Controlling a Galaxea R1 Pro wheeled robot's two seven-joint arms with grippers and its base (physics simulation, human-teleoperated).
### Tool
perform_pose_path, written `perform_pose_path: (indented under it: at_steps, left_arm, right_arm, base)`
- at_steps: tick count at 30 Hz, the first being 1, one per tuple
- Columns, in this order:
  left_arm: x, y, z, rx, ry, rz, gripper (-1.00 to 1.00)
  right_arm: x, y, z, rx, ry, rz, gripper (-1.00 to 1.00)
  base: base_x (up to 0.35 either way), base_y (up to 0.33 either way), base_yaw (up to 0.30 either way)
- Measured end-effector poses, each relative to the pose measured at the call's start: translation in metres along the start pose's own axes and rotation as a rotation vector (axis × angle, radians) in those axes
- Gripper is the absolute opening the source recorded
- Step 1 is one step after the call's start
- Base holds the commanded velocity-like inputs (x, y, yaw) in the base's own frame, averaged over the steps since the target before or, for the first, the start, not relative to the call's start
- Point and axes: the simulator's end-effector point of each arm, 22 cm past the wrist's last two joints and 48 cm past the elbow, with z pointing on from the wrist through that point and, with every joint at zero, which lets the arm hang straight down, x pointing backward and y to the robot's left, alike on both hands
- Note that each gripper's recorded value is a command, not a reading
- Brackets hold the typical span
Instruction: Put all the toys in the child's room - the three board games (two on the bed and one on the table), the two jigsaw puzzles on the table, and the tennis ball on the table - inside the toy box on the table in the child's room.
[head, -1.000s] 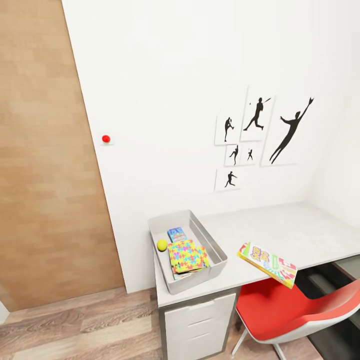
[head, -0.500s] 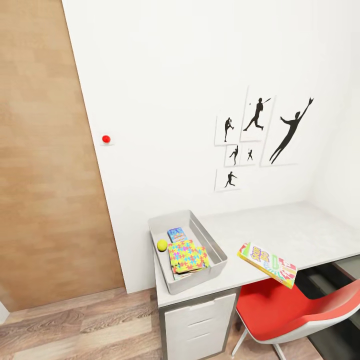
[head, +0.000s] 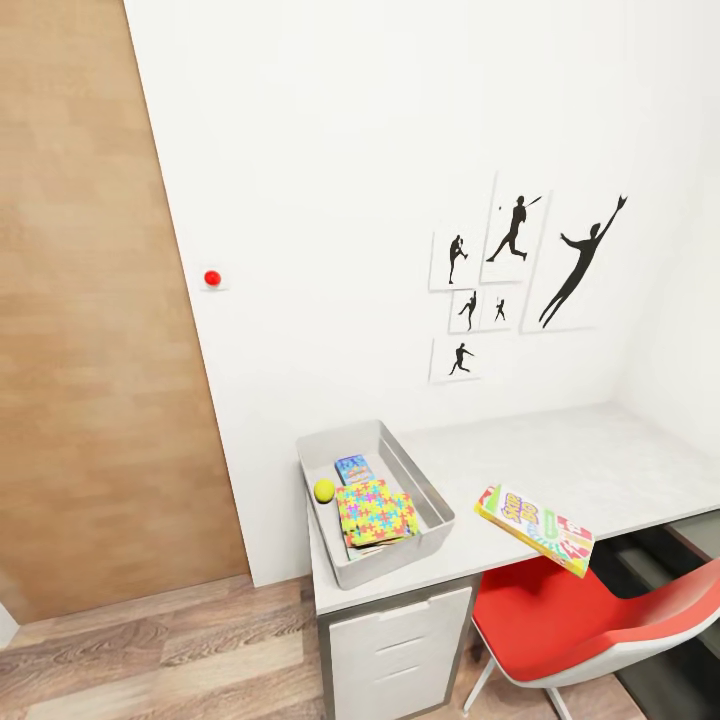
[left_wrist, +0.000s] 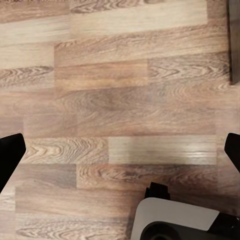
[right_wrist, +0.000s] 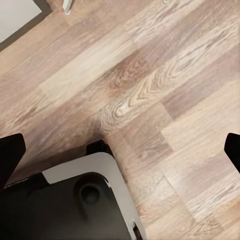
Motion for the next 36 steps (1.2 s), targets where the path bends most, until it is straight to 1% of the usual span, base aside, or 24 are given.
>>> perform_pose_path:
  at_steps: [8, 14, 19, 22, 26, 36]
  left_arm:
    - [-0.002, -0.001, 0.000, 0.002, -0.004, -0.001, 1.00]
    - [-0.003, -0.002, 0.000, 0.009, -0.009, 0.000, 1.00]
    - [-0.006, -0.004, -0.001, 0.018, -0.016, -0.001, 1.00]
    - [-0.008, -0.006, -0.001, 0.036, -0.019, -0.001, 1.00]
    - [-0.010, -0.008, 0.000, 0.069, -0.020, 0.002, 1.00]
    - [-0.011, -0.006, 0.003, 0.099, -0.018, 0.008, 1.00]
  right_arm:
    - [0.008, 0.014, 0.001, -0.017, 0.010, 0.009, 1.00]
    - [0.009, 0.019, 0.001, -0.024, 0.010, 0.019, 1.00]
    - [0.007, 0.020, 0.000, -0.028, 0.005, 0.026, 1.00]
    - [0.006, 0.020, 0.000, -0.028, 0.004, 0.029, 1.00]
    - [0.008, 0.021, 0.001, -0.027, 0.006, 0.024, 1.00]
    - [0.013, 0.019, 0.002, -0.024, 0.017, 0.014, 1.00]
  base:
    - [0.000, 0.000, 0.000]
    - [0.000, 0.000, -0.047]
    - [0.000, 0.000, -0.158]
    - [0.000, 0.000, -0.205]
    - [0.000, 0.000, -0.183]
    - [0.000, 0.000, -0.171]
